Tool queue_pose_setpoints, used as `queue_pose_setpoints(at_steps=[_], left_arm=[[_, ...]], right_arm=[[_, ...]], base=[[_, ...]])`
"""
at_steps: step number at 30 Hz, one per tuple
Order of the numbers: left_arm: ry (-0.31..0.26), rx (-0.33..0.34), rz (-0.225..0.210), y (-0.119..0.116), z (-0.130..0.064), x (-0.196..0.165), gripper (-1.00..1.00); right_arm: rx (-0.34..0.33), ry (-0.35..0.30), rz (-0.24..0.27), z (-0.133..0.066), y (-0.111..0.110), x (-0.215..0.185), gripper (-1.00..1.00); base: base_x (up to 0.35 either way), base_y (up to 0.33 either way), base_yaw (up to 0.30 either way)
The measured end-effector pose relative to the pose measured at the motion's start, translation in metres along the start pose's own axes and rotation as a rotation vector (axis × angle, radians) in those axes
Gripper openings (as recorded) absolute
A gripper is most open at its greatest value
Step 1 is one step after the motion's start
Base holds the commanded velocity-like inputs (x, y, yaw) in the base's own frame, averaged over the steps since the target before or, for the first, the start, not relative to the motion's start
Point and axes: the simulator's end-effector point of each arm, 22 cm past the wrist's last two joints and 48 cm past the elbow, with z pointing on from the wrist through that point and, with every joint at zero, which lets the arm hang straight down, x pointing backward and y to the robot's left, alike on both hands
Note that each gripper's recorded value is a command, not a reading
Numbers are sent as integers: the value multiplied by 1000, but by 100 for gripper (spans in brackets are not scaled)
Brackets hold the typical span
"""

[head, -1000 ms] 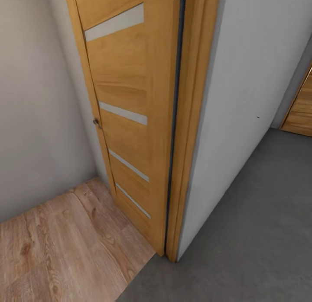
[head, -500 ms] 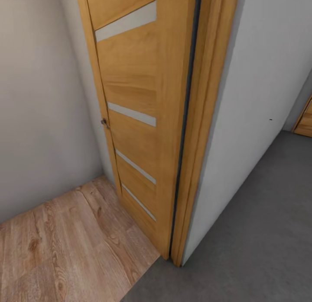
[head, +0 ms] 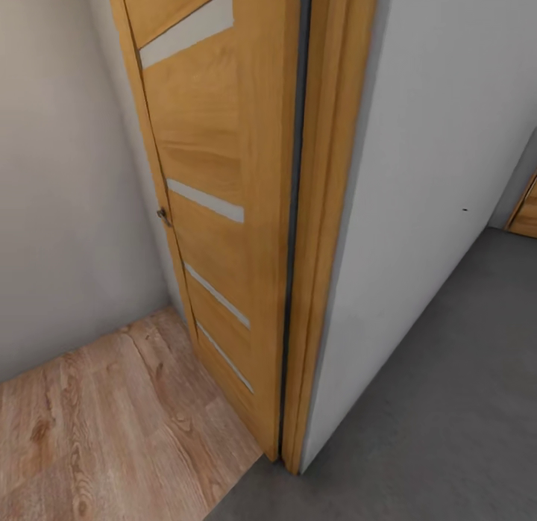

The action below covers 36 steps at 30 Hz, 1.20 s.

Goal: Move the two storage containers from the living room to the garage. In the garage, place one container on the floor and stack the other container on top of it (either order is fine).

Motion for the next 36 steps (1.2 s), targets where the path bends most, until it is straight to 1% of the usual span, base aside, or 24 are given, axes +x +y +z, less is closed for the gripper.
queue_pose_setpoints(at_steps=[36], left_arm=[[-2,-3,-3,2,0,-1,100]], right_arm=[[0,0,0,0,-1,0,100]], base=[[8,-7,267]])
